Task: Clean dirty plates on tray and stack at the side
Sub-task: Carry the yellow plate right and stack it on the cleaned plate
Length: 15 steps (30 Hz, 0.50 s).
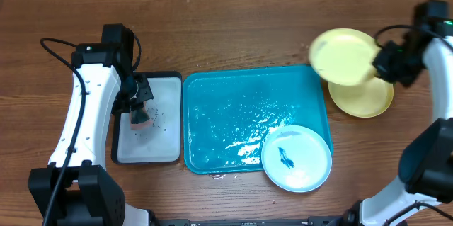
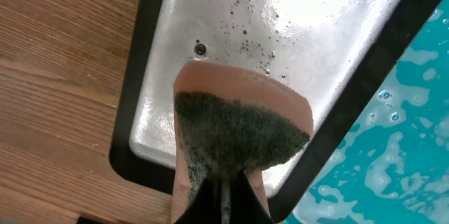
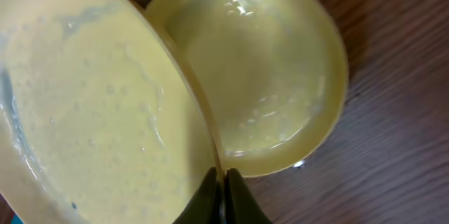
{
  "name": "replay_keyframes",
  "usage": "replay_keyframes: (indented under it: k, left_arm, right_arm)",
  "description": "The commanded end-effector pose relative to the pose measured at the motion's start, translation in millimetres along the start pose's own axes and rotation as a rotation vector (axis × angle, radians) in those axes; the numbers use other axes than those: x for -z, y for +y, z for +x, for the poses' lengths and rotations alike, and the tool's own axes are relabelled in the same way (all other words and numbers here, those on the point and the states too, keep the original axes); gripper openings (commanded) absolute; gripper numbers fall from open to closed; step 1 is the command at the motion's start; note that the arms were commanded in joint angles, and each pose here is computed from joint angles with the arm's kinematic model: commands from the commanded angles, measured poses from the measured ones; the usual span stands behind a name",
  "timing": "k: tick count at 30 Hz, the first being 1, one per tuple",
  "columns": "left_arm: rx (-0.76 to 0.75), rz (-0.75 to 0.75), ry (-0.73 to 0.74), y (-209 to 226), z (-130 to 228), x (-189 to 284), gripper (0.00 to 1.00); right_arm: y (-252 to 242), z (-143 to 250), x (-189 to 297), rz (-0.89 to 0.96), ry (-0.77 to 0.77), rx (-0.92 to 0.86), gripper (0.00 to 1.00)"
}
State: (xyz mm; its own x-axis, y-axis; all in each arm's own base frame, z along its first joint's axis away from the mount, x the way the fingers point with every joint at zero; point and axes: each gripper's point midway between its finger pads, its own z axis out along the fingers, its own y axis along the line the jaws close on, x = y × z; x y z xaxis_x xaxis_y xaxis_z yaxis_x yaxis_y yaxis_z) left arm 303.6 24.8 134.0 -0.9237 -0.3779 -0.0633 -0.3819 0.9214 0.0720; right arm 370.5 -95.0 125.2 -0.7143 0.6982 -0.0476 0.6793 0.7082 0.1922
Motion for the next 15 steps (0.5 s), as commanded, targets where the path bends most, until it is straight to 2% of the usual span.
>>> replay_keyframes:
  k: [1,8,13,15]
  left_arm:
    - [-0.022,0.001,0.011,-0.4,0.6,-3.7,0.04]
    - [-0.029,0.002,0.010,-0.5,0.3,-3.7,0.04]
    - [-0.029,0.002,0.008,-0.8,-0.1,-3.7,0.04]
    - [-0.029,0.003,0.007,-0.9,-0.3,-3.7,0.04]
  right_arm:
    - [-29.4,-9.7,-13.8,0.000,0.040,-0.093,0.04]
    - [-81.4,-17.1,-39.0,0.042,0.122,-0.236,0.04]
    - [-82.7,-11.9,-50.1,0.050,0.155,-0.188,0.04]
    - [-76.9,-9.8,-51.1,0.049,0.159,-0.152,0.18]
